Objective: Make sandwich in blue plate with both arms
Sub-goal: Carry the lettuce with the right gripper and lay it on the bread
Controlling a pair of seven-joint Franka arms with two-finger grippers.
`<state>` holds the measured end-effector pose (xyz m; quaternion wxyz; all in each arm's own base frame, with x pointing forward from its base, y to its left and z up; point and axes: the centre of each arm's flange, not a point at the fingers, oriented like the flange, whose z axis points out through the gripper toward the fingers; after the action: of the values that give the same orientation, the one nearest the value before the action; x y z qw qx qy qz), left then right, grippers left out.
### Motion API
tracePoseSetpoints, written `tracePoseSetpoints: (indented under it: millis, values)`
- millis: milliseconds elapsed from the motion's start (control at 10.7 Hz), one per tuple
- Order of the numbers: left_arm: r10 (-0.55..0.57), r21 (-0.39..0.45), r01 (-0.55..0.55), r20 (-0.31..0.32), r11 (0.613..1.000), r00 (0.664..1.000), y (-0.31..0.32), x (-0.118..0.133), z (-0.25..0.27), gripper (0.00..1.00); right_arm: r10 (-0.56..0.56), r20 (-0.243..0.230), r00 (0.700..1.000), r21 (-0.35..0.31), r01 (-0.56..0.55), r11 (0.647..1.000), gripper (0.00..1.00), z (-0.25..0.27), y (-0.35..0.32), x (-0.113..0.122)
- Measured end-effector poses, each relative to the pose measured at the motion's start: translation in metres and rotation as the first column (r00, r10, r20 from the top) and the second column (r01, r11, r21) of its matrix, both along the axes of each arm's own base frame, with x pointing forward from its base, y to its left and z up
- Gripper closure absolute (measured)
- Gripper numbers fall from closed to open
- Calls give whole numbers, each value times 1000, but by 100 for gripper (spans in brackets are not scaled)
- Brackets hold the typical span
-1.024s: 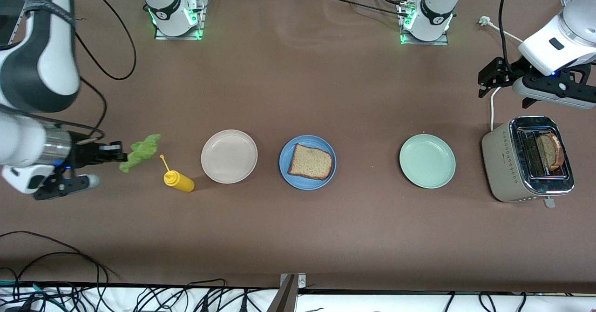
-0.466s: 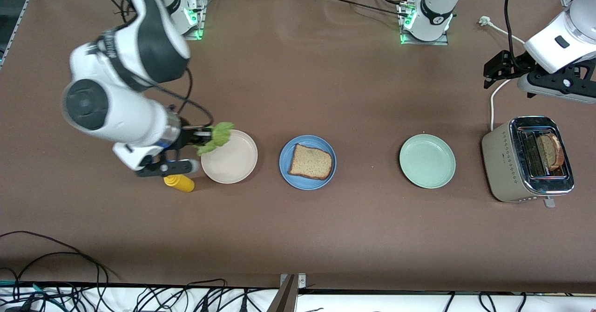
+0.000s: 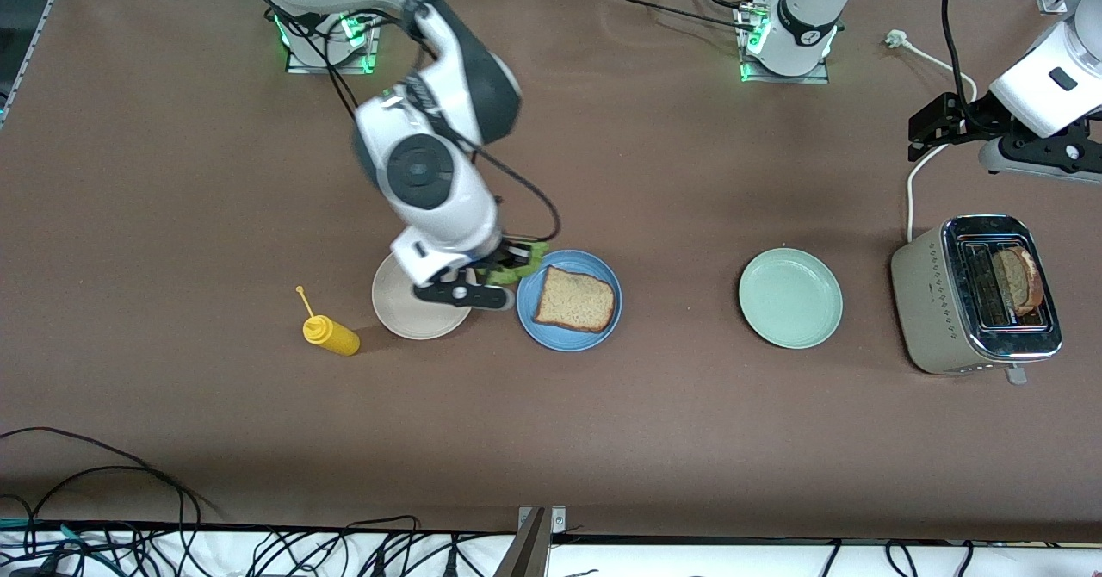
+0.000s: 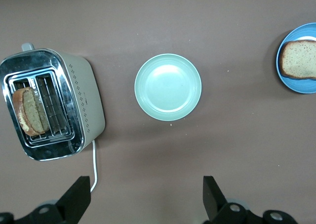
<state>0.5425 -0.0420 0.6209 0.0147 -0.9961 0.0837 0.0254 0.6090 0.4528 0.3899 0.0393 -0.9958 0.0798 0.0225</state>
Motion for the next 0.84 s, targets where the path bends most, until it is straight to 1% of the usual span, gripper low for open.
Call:
tracePoseSetpoints:
  millis: [186,279,466,745,838]
  values:
    - [2,1,-2,-15,1000,1000,1,-3,0,0,-74,37,997,-12,75,997,98,-48,55,-19]
    - [1,2,0,-19,1000,1000,0,-3,0,0,-99,53,994,-7,100,995,98,-65,69,-21]
    - [-1,2,1,-20,1000,1000,-1,-3,0,0,-131,85,988,16,131,991,98,-87,77,-17]
    - [0,2,0,-20,1000,1000,-1,-4,0,0,-146,105,984,31,144,989,98,-101,75,-9]
    - [1,2,-1,-20,1000,1000,0,-4,0,0,-153,113,982,38,149,988,93,-101,73,-5]
